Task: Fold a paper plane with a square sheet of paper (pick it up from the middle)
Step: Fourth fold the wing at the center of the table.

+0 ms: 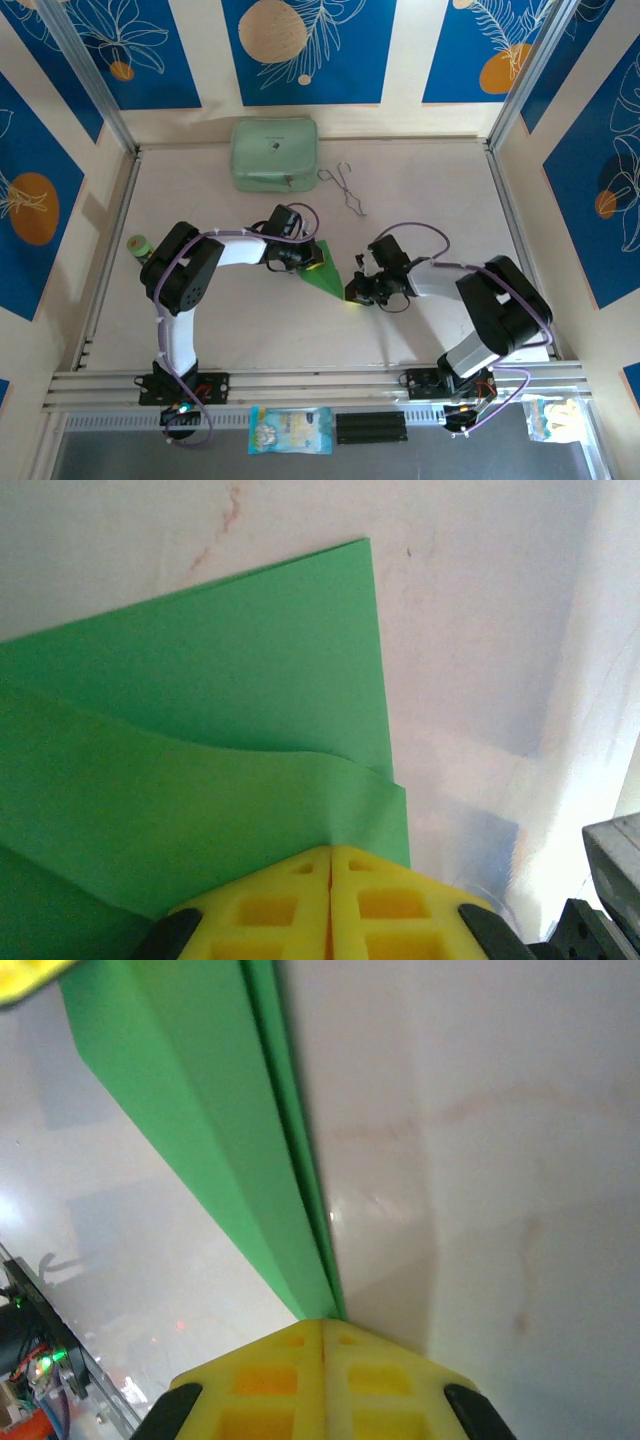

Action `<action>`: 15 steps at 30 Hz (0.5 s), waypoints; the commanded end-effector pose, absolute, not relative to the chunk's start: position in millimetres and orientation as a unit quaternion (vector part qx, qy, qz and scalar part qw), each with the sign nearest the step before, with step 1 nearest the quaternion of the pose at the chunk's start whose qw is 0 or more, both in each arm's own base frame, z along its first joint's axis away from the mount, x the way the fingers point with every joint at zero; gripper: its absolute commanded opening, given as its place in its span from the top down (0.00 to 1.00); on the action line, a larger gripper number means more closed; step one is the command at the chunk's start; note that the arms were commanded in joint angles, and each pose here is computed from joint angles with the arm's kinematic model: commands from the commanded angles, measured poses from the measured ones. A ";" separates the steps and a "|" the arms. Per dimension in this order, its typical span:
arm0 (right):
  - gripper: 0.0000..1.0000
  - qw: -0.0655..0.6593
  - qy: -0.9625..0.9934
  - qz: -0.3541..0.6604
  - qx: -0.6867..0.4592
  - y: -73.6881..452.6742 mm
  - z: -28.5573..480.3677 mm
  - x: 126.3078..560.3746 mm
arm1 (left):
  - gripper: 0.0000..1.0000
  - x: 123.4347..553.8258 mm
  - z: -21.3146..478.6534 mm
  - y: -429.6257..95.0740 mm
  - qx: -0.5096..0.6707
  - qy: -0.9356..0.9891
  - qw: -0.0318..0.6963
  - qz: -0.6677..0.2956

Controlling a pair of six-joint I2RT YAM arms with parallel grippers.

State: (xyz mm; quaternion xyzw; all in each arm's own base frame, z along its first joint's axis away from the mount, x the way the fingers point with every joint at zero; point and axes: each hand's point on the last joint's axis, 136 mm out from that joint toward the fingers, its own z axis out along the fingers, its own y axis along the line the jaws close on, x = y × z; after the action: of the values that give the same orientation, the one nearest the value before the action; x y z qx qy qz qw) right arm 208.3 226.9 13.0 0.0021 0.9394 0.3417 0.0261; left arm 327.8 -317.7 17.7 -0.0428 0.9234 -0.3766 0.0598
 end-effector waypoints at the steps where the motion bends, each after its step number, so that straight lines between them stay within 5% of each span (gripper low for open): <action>1: 0.96 -0.045 0.958 0.279 0.049 194.7 -7.4 166.0 | 0.90 304.1 -44.4 -272.4 -0.098 0.958 0.004 -0.269; 8: 0.95 0.042 0.944 0.327 0.016 218.8 47.7 208.6 | 0.90 308.2 -35.4 -282.7 -0.085 0.954 0.008 -0.289; 15: 0.97 0.045 0.940 0.338 0.003 252.2 51.5 246.2 | 0.90 310.6 -30.7 -285.5 -0.082 0.952 0.012 -0.295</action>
State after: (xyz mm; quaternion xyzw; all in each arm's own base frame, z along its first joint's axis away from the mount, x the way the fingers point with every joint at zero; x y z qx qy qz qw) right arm 243.8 243.8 55.4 0.0061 0.9393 0.3388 0.0544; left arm 327.8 -318.9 18.7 -0.0423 0.9228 -0.3792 0.0537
